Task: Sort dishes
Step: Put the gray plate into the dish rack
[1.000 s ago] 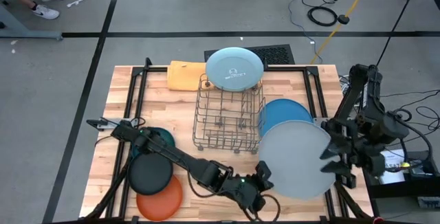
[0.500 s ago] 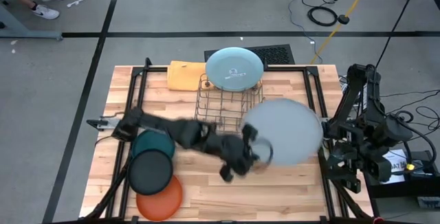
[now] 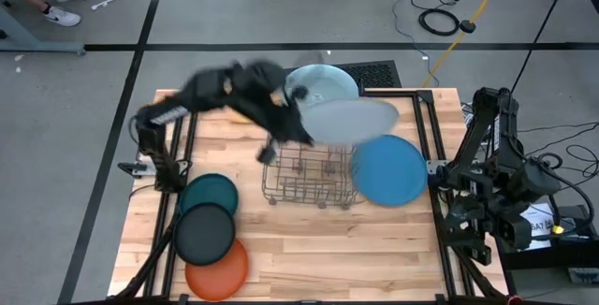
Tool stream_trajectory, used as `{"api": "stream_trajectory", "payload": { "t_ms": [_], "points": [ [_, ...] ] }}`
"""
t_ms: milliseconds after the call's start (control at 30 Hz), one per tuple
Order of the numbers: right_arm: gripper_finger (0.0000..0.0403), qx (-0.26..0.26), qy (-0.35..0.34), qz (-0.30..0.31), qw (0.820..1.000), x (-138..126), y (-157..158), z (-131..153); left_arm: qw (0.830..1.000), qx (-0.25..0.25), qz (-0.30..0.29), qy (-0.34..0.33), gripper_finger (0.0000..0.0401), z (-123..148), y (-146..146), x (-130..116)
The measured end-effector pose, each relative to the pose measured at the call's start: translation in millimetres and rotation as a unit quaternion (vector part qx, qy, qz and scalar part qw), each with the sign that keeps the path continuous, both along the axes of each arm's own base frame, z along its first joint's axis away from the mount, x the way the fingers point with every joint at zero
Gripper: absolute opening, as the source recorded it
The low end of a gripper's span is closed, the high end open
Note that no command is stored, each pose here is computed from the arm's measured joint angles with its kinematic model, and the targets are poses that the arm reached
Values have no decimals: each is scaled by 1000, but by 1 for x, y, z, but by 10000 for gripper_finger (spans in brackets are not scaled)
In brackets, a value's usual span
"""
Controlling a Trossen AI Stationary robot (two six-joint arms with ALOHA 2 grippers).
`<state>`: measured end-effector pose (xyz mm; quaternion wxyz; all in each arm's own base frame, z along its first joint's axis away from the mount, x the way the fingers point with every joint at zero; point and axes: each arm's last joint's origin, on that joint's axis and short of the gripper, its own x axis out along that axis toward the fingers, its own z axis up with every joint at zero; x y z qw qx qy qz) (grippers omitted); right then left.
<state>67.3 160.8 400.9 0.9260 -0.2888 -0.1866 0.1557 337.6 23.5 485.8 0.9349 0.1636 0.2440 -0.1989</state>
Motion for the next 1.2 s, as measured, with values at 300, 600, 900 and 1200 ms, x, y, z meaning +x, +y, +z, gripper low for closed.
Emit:
{"api": "stream_trajectory", "payload": {
  "t_ms": [300, 600, 900, 1200],
  "points": [
    [164, -14, 17, -61, 998, 1, -3, -2, 983, -175, -43, -25, 0, -1, 100, -19],
    [164, -33, 45, -144, 988, 3, -7, -4, 941, -329, -75, -6, 0, -56, 197, -19],
    [164, -42, 52, -144, 987, 3, -6, -8, 908, -413, -48, 49, 0, -121, 239, -16],
    [164, -39, 53, -143, 988, 3, -6, -8, 902, -425, -27, 76, 0, -153, 256, -13]
  ]
}}
